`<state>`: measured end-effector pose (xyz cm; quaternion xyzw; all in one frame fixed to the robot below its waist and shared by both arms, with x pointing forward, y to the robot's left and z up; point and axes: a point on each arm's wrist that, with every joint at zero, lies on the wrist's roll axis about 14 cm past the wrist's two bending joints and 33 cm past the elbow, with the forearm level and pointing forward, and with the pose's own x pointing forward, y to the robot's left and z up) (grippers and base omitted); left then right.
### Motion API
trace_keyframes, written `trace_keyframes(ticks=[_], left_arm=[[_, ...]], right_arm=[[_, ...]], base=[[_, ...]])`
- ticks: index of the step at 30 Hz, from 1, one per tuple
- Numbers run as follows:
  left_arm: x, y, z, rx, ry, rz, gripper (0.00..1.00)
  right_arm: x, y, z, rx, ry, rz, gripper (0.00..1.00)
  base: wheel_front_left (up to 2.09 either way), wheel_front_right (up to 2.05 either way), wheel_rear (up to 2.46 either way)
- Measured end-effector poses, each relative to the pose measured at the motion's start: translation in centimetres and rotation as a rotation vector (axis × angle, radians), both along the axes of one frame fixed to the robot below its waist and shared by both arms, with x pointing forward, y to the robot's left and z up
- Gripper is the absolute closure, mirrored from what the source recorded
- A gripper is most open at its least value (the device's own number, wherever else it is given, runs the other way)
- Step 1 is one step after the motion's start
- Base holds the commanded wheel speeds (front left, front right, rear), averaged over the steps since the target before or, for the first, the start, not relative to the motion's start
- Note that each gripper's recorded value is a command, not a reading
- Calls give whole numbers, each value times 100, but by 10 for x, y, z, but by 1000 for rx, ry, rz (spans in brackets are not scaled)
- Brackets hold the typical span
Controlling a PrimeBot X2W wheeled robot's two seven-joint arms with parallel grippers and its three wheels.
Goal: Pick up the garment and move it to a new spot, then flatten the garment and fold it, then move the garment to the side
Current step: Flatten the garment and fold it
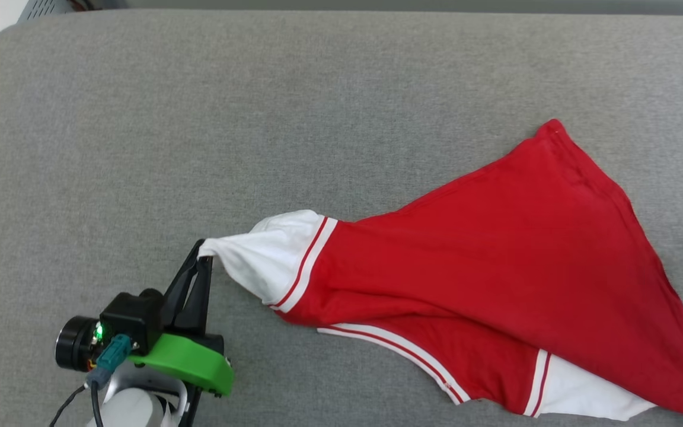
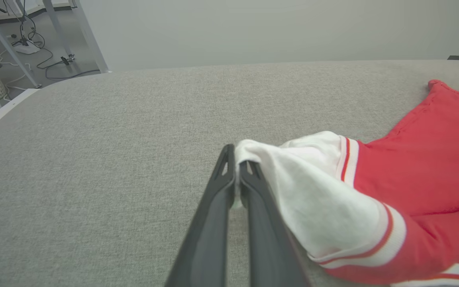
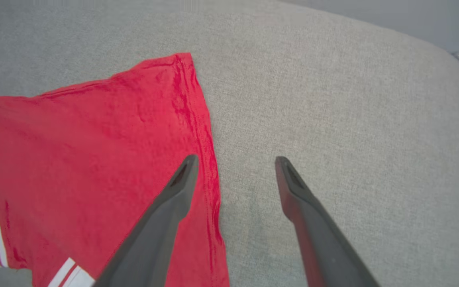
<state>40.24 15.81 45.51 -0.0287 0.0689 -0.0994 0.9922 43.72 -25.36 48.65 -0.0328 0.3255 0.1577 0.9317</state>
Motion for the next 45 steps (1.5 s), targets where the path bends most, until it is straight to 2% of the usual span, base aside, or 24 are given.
trace_keyframes(ticks=[5,7,9,15,19,24,25,26,30,32,34,41,45], left_arm=[[7,0,1,-2,-10,7,100],[10,1,0,-2,-11,13,100],[15,1,-2,-7,-9,16,100],[23,5,-10,-3,1,34,100],[25,6,-17,-1,16,41,100],[24,11,-25,3,39,62,100],[24,12,-26,6,39,64,100],[24,12,-25,5,36,65,100],[25,12,-18,4,16,63,100],[25,12,-11,4,-3,61,100],[26,11,-3,0,-28,57,100],[32,13,49,19,-177,16,100],[48,16,107,43,-342,-13,100]], right_arm=[[41,27,8,-57,19,91,0],[56,37,1,-74,66,113,0],[80,57,-23,-130,160,149,0],[104,80,-72,-184,271,176,0],[98,88,-116,-217,371,198,0],[97,86,-135,-268,413,228,0],[99,88,-134,-258,400,230,63],[99,89,-133,-242,386,226,100],[110,96,-117,-157,272,207,100],[117,105,-100,-69,186,185,100],[122,108,-82,-39,102,183,100],[133,99,20,45,-253,171,100],[124,95,74,75,-415,179,100]], base=[[0,0,0],[0,0,0],[0,0,0],[0,0,0],[0,0,0],[0,0,0],[0,0,0],[0,0,0],[0,0,0],[0,0,0],[0,0,0],[0,0,0],[0,0,0]])
